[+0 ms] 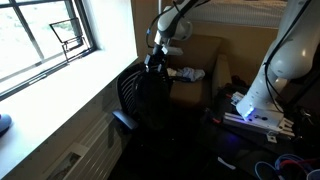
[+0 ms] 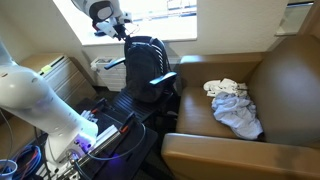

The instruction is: Take the bag on the chair and put it on the couch

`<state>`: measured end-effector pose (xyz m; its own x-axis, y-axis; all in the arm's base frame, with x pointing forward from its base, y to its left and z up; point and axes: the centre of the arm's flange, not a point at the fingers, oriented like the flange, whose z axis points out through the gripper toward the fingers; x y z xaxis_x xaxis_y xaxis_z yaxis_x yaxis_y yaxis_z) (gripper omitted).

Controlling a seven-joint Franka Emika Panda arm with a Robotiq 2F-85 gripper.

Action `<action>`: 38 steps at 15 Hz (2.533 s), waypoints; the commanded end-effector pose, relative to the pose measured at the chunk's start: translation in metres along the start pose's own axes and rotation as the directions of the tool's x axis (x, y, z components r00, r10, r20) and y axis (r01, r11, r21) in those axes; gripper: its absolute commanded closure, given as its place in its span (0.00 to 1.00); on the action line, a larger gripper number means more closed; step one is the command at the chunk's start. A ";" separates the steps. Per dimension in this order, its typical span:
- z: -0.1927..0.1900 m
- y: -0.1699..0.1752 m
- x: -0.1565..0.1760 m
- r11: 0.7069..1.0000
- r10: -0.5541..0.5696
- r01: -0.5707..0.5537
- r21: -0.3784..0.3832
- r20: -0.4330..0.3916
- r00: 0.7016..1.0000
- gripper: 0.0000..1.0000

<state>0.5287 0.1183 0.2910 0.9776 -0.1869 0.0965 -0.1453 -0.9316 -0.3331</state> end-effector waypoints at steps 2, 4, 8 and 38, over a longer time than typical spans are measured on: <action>0.029 -0.010 0.033 0.976 0.214 -0.215 0.006 0.101 0.972 0.00; 0.056 -0.008 0.043 0.950 0.304 -0.311 0.022 0.151 0.941 0.00; 0.068 -0.005 0.031 0.922 0.384 -0.387 -0.012 0.139 0.913 0.00; 0.101 0.046 0.077 0.742 0.668 -0.669 0.032 -0.118 0.735 0.53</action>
<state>0.6078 0.0984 0.2000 0.6015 -0.7988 -0.0120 -0.7485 -0.5583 -0.3578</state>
